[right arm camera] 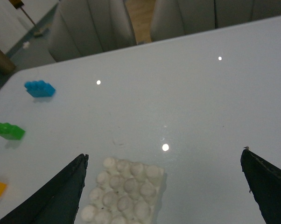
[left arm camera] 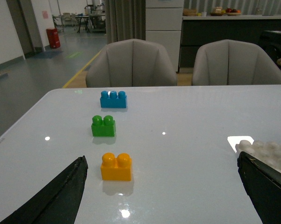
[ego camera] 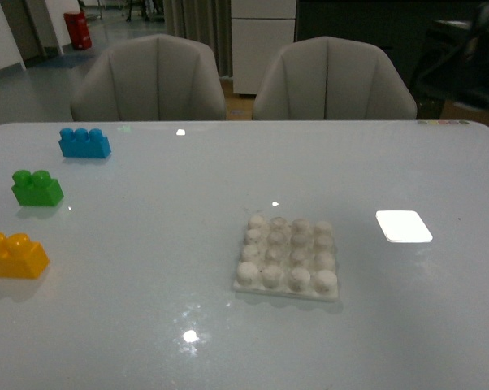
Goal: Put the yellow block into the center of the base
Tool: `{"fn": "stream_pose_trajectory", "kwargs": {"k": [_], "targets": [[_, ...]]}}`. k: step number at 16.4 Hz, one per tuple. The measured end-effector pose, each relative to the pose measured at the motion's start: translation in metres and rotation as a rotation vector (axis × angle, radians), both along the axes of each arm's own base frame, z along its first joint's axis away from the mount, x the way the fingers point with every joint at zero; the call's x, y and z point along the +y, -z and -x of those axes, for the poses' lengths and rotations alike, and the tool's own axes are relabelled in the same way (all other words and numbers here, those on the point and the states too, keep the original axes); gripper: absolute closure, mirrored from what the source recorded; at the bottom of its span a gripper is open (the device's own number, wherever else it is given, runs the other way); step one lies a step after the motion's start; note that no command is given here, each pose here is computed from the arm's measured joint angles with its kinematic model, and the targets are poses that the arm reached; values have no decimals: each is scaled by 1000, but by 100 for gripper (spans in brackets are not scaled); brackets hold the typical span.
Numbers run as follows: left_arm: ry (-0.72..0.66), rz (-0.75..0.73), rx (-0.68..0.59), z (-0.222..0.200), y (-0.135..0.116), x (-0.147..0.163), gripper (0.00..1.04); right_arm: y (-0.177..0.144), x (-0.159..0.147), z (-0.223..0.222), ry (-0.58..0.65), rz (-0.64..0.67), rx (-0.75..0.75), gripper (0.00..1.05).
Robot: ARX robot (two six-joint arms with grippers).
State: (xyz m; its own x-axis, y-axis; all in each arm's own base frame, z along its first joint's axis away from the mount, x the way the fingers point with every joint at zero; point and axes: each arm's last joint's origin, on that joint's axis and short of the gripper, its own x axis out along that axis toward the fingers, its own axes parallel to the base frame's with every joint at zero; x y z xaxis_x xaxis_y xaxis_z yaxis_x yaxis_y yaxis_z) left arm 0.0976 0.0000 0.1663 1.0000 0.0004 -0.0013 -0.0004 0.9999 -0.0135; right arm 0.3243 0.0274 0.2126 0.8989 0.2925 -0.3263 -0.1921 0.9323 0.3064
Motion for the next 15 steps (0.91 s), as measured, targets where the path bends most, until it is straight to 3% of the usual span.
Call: {"fn": "stream_pose_trajectory", "kwargs": {"k": [4,5,8,10,13,15], "targets": [[0,0,0,0,0,0,7,-56,-14,115,80,-12,-238,6],[0,0,0,0,0,0,7,-61,-13,136,159,48,-337,14],[0,0,0,0,0,0,7,-22,-10,182,254,234,-330,45],[0,0,0,0,0,0,7,-7,-12,194,251,252,-358,63],[0,0,0,0,0,0,7,6,-23,201,237,262,-380,100],[0,0,0,0,0,0,7,16,-29,204,277,272,-365,103]]}}
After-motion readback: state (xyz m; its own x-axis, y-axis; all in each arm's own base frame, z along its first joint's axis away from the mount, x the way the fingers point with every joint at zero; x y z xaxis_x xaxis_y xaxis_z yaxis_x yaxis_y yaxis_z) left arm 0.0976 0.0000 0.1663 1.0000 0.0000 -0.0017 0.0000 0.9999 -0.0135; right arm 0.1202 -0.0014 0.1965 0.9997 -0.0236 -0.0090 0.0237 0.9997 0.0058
